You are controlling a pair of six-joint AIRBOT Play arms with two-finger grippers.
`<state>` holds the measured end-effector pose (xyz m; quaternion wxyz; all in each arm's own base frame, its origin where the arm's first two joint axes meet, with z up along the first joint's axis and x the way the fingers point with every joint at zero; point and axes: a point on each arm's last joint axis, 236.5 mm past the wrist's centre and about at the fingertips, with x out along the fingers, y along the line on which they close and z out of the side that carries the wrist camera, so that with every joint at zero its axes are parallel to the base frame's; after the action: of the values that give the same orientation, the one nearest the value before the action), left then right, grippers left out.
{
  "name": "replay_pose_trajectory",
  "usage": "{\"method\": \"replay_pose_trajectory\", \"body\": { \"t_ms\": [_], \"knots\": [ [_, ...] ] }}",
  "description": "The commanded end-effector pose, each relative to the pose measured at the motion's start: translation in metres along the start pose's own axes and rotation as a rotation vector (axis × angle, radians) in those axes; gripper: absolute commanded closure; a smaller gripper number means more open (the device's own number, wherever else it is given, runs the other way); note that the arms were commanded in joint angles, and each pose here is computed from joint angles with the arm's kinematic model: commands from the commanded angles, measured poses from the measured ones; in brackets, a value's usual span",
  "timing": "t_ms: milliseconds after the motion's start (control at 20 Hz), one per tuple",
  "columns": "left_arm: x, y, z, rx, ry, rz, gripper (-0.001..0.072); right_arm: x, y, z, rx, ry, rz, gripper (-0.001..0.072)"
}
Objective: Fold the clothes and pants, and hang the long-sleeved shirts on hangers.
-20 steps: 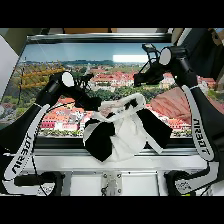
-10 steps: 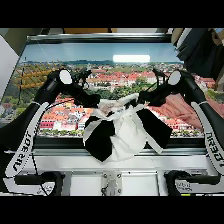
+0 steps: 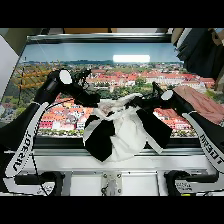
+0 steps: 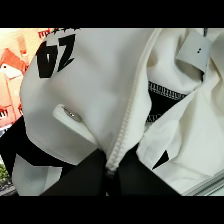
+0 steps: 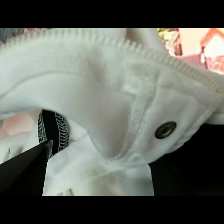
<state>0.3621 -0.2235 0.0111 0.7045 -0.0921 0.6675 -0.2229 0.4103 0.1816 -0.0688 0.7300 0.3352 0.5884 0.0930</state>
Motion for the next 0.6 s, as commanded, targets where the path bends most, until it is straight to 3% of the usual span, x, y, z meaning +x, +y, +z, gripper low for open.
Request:
{"method": "replay_pose_trajectory", "body": {
  "t_ms": [0,150,200,300,450,550],
  "knots": [
    [0.0,0.0,0.004,-0.001,-0.015,0.0,0.069,0.015,0.008,0.011,0.018,-0.074,0.023,0.0059],
    [0.0,0.0,0.005,-0.001,-0.021,0.0,0.069,0.022,0.021,0.019,0.006,-0.143,0.042,0.006],
    [0.0,0.0,0.005,-0.001,-0.021,0.0,0.069,0.022,0.023,0.023,-0.002,-0.163,0.045,0.0122],
    [0.0,0.0,0.005,-0.001,-0.018,0.0,0.069,0.02,0.023,0.023,-0.052,-0.163,0.042,0.0482],
    [-0.002,0.001,0.005,-0.002,-0.018,0.001,0.069,-0.003,0.021,0.02,-0.203,-0.119,0.02,0.0695],
    [-0.017,0.0,0.005,0.008,-0.007,-0.002,0.069,-0.049,0.02,0.03,-0.331,-0.091,-0.051,0.0696]
  ]
}}
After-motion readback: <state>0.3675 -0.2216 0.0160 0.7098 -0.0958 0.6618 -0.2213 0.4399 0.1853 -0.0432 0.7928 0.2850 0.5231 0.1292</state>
